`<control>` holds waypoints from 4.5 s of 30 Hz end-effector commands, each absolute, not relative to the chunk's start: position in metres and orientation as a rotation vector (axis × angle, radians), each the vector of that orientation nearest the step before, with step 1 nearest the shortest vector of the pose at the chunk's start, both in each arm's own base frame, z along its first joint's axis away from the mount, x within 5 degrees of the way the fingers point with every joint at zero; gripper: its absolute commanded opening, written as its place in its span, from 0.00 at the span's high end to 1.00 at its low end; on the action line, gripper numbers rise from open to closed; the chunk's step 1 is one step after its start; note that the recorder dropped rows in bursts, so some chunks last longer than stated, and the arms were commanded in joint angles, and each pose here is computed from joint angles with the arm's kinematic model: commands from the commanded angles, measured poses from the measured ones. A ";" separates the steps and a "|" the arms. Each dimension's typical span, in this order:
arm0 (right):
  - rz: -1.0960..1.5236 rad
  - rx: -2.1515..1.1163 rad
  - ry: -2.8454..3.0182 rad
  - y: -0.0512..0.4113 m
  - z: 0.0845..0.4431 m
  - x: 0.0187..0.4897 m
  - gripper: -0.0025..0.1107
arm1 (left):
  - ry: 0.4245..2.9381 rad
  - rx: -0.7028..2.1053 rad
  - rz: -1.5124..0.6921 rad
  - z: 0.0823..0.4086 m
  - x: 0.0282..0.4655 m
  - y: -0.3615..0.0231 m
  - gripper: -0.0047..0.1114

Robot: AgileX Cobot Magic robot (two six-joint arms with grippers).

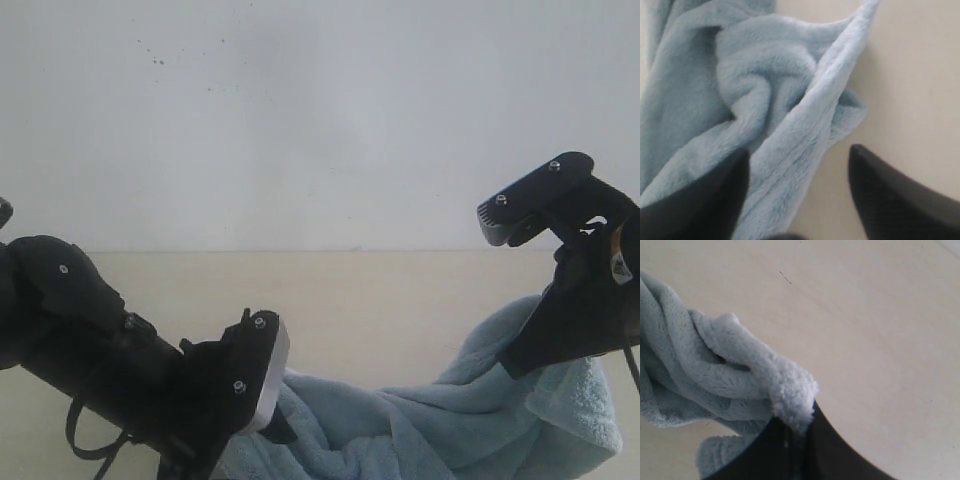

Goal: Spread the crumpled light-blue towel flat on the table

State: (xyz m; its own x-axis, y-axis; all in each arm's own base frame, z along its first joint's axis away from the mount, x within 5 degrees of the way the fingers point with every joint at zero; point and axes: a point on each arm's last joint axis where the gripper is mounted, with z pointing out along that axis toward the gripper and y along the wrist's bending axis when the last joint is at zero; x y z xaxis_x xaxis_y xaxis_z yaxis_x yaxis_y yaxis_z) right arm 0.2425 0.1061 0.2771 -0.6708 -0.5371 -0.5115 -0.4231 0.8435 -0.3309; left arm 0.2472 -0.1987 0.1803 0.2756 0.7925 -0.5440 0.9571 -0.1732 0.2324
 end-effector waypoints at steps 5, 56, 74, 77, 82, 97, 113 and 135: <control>-0.194 -0.669 2.397 0.109 0.278 0.242 0.98 | 1.507 2.058 -0.388 0.165 0.245 -0.216 0.29; -0.196 -0.660 2.429 0.108 0.277 0.241 0.98 | 1.721 2.005 -0.423 0.130 0.251 -0.217 0.72; -0.405 -0.723 2.307 0.099 0.284 0.249 0.98 | 1.688 1.187 -0.129 0.287 0.255 -0.173 0.93; -0.551 -0.636 2.200 0.091 0.291 0.260 0.98 | 1.737 0.968 -0.058 0.296 0.257 -0.145 0.93; -0.671 -0.502 2.122 0.069 0.294 0.277 0.98 | 1.841 0.779 0.073 0.276 0.262 -0.106 0.93; -0.467 -0.274 2.234 0.038 0.268 0.303 0.97 | 1.918 0.645 0.193 0.253 0.260 -0.081 0.93; -0.471 -0.340 2.304 0.043 0.239 0.316 0.47 | 1.940 0.514 0.309 0.240 0.276 -0.074 0.33; -0.269 -0.621 2.410 0.138 0.213 0.285 0.83 | 1.794 0.298 0.041 0.305 0.254 -0.074 0.33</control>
State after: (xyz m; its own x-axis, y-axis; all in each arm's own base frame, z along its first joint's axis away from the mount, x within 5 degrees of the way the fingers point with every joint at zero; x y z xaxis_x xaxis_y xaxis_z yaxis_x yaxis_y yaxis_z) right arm 0.2863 0.1424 0.2240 -0.6241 -0.4815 -0.6153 -0.3828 0.8750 -0.2964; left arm 0.2565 -0.0710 0.3043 -0.1970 0.2409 -0.9503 0.1337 0.9669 0.2173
